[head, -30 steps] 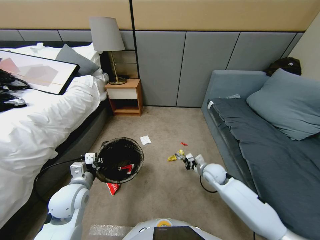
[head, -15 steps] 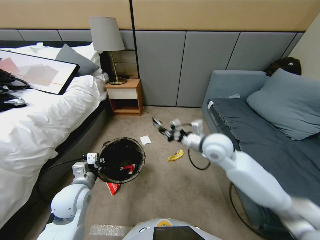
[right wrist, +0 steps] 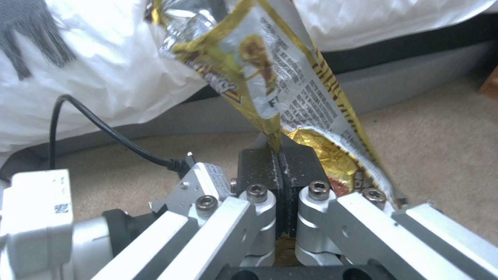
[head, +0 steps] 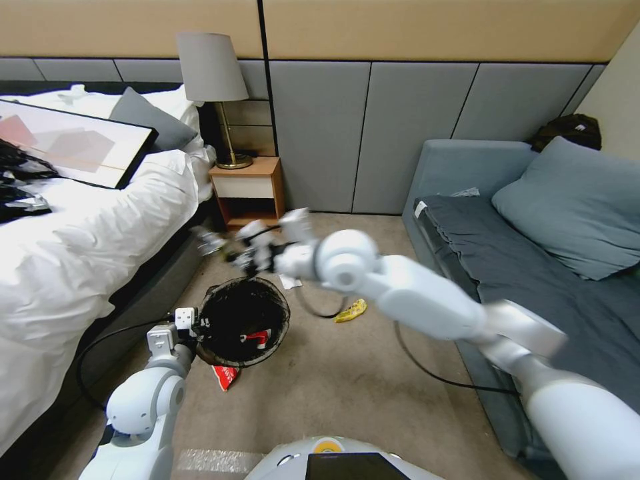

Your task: Pick up the trash bin, then pick up the garbage from the floor and place it into the trash bin.

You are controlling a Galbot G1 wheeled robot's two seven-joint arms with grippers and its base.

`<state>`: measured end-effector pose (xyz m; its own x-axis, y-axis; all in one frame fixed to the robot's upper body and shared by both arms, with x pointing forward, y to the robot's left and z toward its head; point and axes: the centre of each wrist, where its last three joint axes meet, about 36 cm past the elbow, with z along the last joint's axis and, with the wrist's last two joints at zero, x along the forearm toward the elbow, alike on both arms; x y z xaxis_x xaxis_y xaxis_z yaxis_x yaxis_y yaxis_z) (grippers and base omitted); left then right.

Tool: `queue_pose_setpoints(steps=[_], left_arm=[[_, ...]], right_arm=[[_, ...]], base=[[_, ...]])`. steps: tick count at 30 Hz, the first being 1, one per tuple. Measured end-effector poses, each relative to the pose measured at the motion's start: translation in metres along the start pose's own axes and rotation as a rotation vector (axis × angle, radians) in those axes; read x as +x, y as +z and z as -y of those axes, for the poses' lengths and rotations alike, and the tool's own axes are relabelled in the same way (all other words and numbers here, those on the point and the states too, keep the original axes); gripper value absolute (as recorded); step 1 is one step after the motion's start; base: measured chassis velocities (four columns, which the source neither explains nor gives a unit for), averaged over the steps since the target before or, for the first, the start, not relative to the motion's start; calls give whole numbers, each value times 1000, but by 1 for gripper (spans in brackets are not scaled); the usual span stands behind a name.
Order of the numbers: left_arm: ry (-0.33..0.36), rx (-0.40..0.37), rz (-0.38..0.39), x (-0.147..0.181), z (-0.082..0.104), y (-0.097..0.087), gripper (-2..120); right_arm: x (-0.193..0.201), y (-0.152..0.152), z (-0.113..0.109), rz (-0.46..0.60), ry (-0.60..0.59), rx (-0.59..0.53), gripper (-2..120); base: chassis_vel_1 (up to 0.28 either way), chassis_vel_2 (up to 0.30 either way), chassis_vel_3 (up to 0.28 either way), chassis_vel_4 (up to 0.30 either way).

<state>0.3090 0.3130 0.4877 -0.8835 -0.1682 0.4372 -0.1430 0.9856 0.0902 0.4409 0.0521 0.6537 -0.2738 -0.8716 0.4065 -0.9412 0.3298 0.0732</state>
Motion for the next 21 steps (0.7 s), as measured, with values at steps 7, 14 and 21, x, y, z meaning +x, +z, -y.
queue_pose_setpoints(steps=[7, 14, 21], left_arm=[[-7, -2, 5, 1, -3, -2, 0], [-9, -1, 10, 2, -5, -3, 0], [-10, 1, 7, 2, -6, -3, 0]], right_arm=[[-22, 26, -5, -68, 3, -18, 0], [-37, 50, -3, -114, 25, -44, 0], [-40, 59, -2, -130, 38, -41, 0]], base=[[0, 0, 0, 0], [0, 0, 0, 0], [0, 0, 0, 0]])
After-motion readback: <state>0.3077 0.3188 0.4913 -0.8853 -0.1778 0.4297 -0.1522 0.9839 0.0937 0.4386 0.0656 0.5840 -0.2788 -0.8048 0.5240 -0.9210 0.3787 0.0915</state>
